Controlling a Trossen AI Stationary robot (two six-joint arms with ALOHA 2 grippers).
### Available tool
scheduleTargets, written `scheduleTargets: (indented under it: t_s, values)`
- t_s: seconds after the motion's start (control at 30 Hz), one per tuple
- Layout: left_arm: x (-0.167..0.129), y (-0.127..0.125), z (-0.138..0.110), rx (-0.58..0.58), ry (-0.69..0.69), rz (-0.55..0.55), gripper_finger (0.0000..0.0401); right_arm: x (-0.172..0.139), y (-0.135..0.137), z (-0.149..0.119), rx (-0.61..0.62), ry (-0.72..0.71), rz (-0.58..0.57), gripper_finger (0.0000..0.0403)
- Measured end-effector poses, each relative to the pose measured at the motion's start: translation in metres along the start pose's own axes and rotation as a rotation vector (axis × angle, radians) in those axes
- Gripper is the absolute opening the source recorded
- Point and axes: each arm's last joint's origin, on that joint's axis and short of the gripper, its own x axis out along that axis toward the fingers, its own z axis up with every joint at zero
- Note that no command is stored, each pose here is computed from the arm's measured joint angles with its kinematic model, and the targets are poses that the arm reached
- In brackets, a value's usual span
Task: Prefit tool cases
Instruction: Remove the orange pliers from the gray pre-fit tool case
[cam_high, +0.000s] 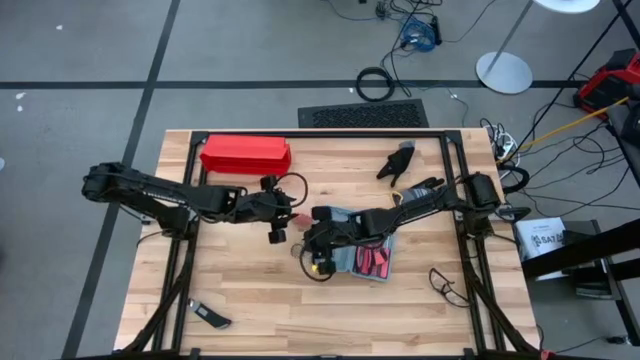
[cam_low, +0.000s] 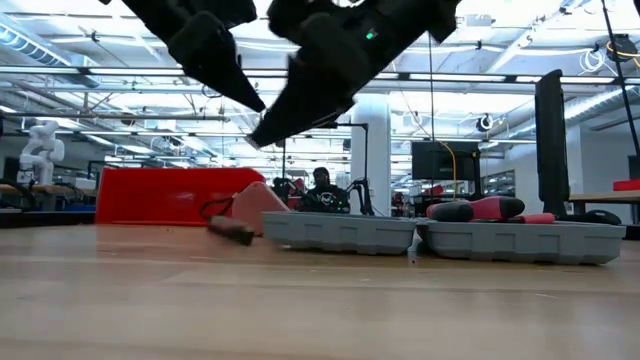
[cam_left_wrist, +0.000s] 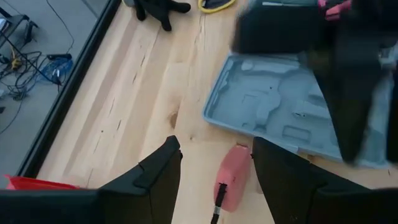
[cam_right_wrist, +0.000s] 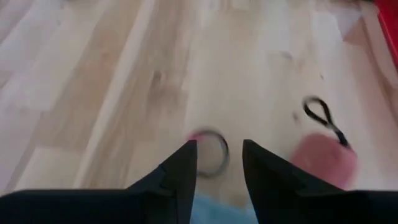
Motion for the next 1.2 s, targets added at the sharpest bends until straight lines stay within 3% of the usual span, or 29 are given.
scheduleTargets:
  t_s: [0.3, 0.4, 0.5, 0.7, 0.97, 1.2]
  values:
    - [0.013, -0.015, 0.002, 0.014, -0.023, -0.032, 0.0203, -0.072, 0.013, -0.03, 0.062, 0.344, -0.14, 0.0115]
    - [0.03, -0.022, 0.005, 0.011, -0.061, -0.034, 0.0203, -0.096, 0.022, -0.053, 0.14, 0.353, -0.176, 0.0115]
    - [0.049, -0.028, 0.005, 0.016, -0.09, -0.029, 0.0203, -0.111, 0.025, -0.079, 0.301, 0.324, -0.194, 0.0116]
    - [0.079, -0.036, 0.0, 0.033, -0.109, -0.018, 0.0203, -0.118, 0.021, -0.112, 0.523, 0.29, -0.211, 0.0142]
    - [0.084, -0.036, -0.002, 0.031, -0.106, -0.014, 0.0203, -0.106, 0.016, -0.111, 0.59, 0.261, -0.181, 0.0187]
    - [0.084, -0.036, -0.002, 0.031, -0.104, -0.014, 0.0203, -0.087, 0.019, -0.12, 0.633, 0.341, -0.171, 0.0196]
